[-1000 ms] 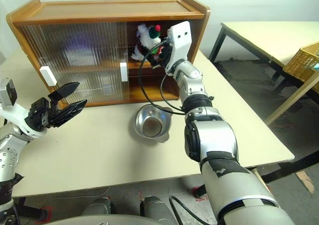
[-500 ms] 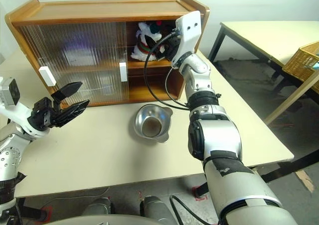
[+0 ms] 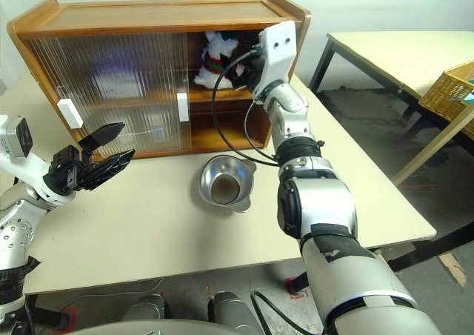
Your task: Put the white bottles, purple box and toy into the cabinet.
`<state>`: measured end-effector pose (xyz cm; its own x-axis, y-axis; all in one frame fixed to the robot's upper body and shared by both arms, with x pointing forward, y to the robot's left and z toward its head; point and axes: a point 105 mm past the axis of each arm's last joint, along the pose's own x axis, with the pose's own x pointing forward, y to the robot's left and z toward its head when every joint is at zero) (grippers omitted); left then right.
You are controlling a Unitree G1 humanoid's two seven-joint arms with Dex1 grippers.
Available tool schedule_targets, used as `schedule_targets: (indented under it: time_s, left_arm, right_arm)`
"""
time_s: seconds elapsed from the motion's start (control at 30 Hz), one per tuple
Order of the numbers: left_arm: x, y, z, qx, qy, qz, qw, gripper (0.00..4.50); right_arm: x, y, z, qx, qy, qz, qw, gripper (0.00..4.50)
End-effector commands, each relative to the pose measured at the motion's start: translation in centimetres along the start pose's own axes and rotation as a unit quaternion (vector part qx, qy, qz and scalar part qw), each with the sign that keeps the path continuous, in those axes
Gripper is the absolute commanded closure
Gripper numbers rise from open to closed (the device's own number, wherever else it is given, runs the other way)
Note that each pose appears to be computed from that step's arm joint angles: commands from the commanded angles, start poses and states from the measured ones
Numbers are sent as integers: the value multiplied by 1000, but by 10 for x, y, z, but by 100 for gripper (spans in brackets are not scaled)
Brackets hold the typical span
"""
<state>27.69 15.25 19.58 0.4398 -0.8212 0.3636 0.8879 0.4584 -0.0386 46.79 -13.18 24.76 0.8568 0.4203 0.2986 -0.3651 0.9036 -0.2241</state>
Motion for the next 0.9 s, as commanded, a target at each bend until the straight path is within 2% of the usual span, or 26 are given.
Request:
schedule_targets:
  time_s: [0.03, 0.2, 0.53, 0.67, 0.8, 0.9]
  left_arm:
    - [-1, 0, 2, 6, 2, 0, 1000, 0]
    - [-2, 0, 2, 7, 2, 4, 1000, 0]
    - [-4, -2, -1, 4, 3, 7, 1000, 0]
    - [-4, -1, -2, 1, 4, 5, 1000, 0]
    - [-4, -1, -4, -4, 5, 3, 1000, 0]
    - [-3, -2, -6, -8, 6, 1, 1000, 0]
  right_arm:
    - [7, 4, -2, -6, 20, -8, 1000, 5]
    - [10, 9, 2, -10, 15, -1, 1000, 5]
    - [-7, -9, 18, 5, -34, 29, 999, 5]
    - [-29, -3, 23, 44, -54, 87, 994, 5]
    - [-60, 13, 17, 87, -26, 151, 984, 5]
    - [-92, 27, 8, 171, 14, 188, 967, 5]
